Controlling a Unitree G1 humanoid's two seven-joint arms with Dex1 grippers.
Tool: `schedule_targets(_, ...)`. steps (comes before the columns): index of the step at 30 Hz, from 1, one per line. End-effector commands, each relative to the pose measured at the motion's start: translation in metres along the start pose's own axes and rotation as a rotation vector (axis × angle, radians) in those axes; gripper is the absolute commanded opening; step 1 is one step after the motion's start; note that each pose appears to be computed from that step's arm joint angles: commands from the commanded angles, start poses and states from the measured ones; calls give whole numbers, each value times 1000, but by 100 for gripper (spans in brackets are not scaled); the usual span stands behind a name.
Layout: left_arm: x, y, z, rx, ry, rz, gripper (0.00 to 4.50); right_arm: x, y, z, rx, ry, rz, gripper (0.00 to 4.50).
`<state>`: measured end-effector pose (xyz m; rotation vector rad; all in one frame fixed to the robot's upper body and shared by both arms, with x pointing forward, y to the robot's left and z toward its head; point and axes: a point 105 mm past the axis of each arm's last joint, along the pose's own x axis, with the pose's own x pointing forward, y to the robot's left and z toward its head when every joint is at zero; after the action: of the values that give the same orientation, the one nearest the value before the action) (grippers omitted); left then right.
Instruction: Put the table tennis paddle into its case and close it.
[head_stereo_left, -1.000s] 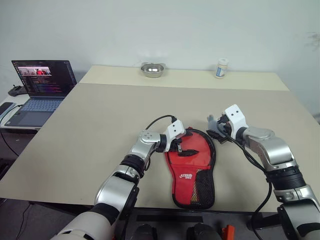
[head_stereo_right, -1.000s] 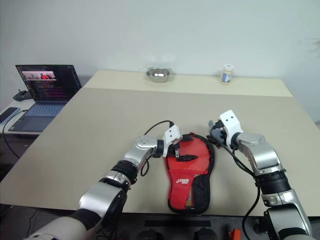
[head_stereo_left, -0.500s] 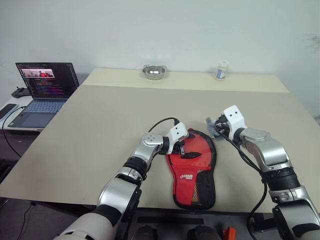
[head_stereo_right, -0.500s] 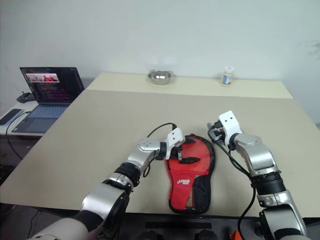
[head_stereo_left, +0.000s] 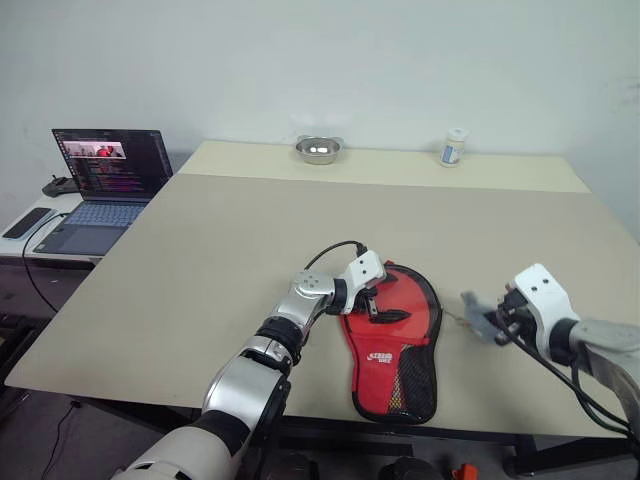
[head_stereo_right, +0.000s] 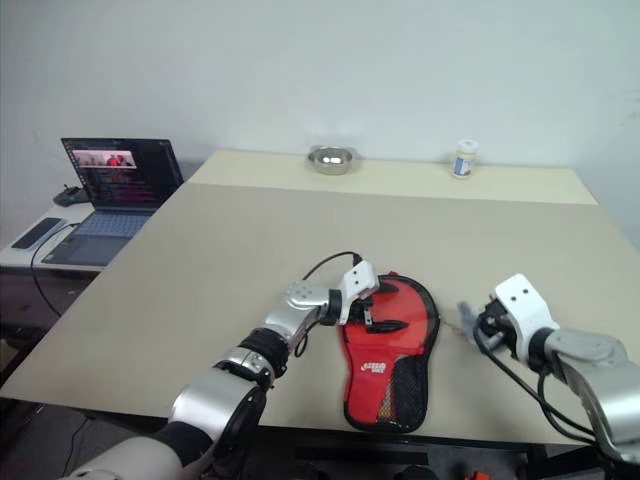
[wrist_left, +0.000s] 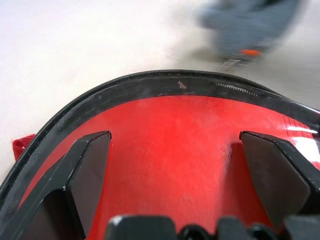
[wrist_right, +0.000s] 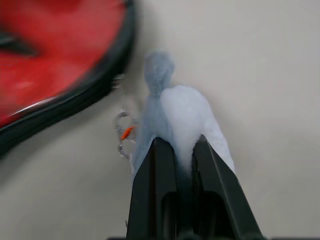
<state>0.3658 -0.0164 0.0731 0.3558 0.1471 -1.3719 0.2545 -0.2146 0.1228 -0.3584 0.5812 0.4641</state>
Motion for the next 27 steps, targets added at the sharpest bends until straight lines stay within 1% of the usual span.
schedule_targets(1, 8, -28, -44, -91, 150, -82, 450, -23, 18, 4, -35, 0, 68, 1)
schedule_targets(4, 12, -30, -41, -83, 146, -91, 450, -36, 46, -9, -70, 61, 188, 1)
schedule_targets(7, 15, -31, -39, -79, 143, -96, 450, -49, 72, -31, -89, 148, 321, 1)
schedule_targets(13, 20, -34, -38, -77, 140, -102, 450, -64, 97, -60, -76, 239, 466, 1)
schedule_targets(18, 21, -35, -38, -76, 143, -99, 450, -74, 118, -69, -56, 242, 587, 1)
schedule_targets(24, 21, -35, -39, -73, 146, -94, 450, -82, 128, -71, -46, 235, 637, 1)
schedule_targets(27, 22, -34, -37, -71, 137, -93, 450, -75, 118, -70, -39, 219, 538, 1)
